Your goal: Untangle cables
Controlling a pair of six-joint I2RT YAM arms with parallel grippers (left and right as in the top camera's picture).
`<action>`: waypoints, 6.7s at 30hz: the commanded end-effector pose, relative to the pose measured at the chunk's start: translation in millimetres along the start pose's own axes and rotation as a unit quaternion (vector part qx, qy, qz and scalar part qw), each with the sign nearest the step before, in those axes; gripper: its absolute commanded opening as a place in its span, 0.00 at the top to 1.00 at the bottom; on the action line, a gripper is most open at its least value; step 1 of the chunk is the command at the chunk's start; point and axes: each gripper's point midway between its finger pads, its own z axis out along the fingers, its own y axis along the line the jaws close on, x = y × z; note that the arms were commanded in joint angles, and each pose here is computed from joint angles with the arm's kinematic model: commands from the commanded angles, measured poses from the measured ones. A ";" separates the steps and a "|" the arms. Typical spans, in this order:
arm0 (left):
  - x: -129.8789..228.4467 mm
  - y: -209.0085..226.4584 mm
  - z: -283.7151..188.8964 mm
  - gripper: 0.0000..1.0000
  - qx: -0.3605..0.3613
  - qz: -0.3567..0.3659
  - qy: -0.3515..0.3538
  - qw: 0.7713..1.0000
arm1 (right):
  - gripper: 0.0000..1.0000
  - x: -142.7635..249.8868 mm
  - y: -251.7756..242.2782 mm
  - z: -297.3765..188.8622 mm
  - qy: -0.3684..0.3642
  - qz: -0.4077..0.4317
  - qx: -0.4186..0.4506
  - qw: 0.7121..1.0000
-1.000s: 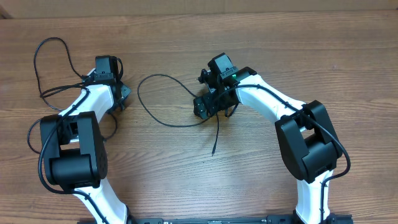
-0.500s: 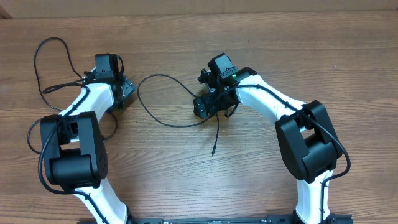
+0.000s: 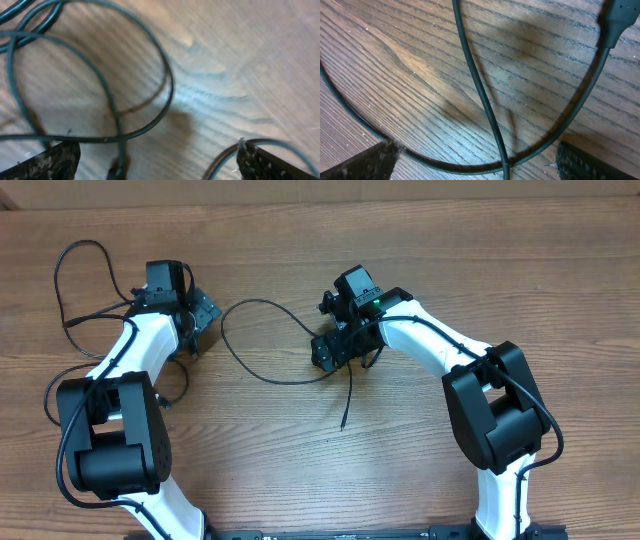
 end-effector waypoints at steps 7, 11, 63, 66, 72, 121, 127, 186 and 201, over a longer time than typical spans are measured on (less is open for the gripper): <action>-3.1 -20.3 -11.1 0.00 0.057 -0.022 0.014 0.998 | 0.00 3.9 0.1 3.8 0.005 0.002 -0.004 1.000; 4.5 -11.9 -10.6 0.00 0.035 -0.092 0.030 0.995 | 0.00 3.9 0.1 3.8 0.005 0.002 -0.004 1.000; 47.1 79.4 2.7 0.39 -0.162 -0.065 0.085 0.981 | 0.00 3.9 0.1 3.8 0.005 0.001 -0.004 1.000; 44.9 82.8 3.5 0.44 -0.162 -0.072 0.086 0.980 | 0.00 3.9 0.2 3.8 0.005 0.002 -0.004 1.000; 50.9 81.2 12.9 0.49 -0.153 -0.077 0.101 0.980 | 0.00 3.9 0.2 3.8 0.005 0.002 -0.004 1.000; 25.7 42.9 -28.1 0.43 -0.041 0.226 0.192 0.954 | 0.00 3.9 0.2 3.8 0.005 0.001 -0.004 1.000; 6.6 51.1 -29.5 0.46 -0.030 0.238 0.170 0.956 | 0.00 3.9 0.2 3.8 0.005 0.002 -0.004 1.000; 34.2 63.0 8.5 0.68 0.005 0.158 0.141 0.977 | 0.00 3.9 0.1 3.8 0.005 0.001 -0.004 1.000; 34.4 53.2 6.0 0.96 0.033 0.178 0.146 0.973 | 0.00 3.9 0.2 3.8 0.005 0.002 -0.004 1.000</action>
